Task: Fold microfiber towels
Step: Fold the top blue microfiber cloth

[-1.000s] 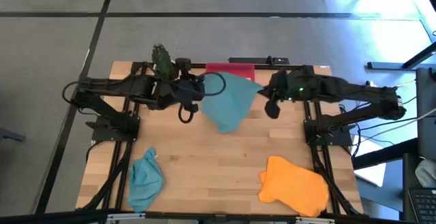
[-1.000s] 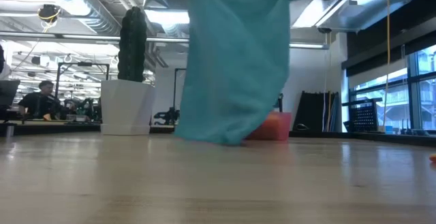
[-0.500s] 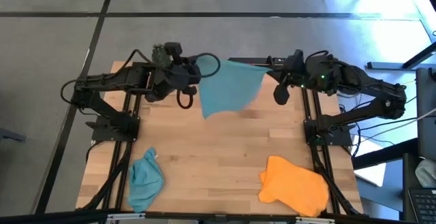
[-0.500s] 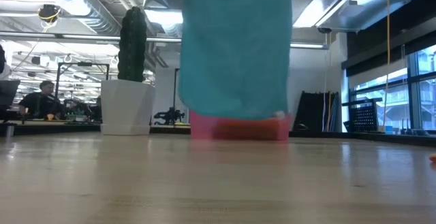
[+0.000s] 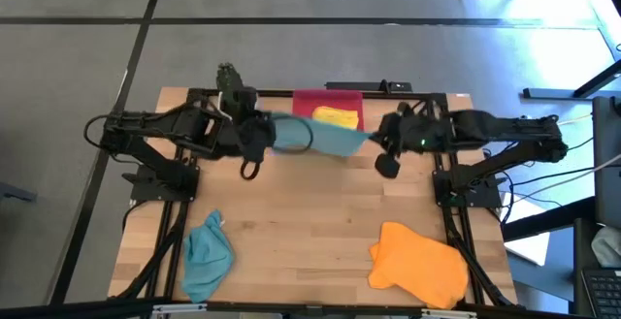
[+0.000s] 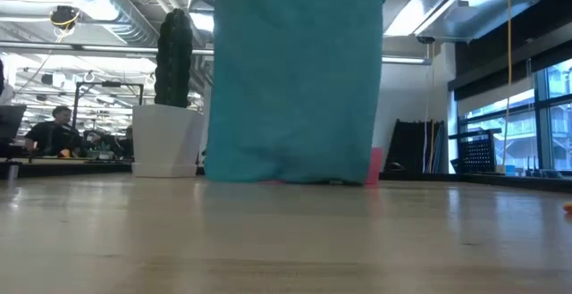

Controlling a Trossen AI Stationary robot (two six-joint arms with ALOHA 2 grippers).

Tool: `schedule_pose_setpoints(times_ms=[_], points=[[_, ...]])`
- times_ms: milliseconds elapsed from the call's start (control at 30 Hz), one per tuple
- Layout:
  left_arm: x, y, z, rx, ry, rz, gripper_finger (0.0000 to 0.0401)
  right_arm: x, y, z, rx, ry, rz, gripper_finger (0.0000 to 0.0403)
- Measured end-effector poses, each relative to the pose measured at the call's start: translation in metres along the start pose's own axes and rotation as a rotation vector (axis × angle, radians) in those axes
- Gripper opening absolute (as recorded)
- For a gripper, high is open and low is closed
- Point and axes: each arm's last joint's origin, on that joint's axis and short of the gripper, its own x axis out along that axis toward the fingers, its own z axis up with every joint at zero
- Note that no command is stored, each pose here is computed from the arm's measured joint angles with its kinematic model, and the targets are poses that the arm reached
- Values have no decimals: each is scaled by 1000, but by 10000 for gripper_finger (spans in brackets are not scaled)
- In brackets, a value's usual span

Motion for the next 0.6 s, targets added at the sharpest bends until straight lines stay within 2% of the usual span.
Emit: schedule_pose_setpoints(times_ms=[133,333,600], points=[[-12,-27,0,7,-35,-69,0,4,24,-9,-12,37,49,4],[-25,-85,-8,36,-68,-154,0,17,70,-24,-42,123,129,4],[-35,-177,-33,-34,-127,-383,0,50,154,-74,-123,335,198,4]])
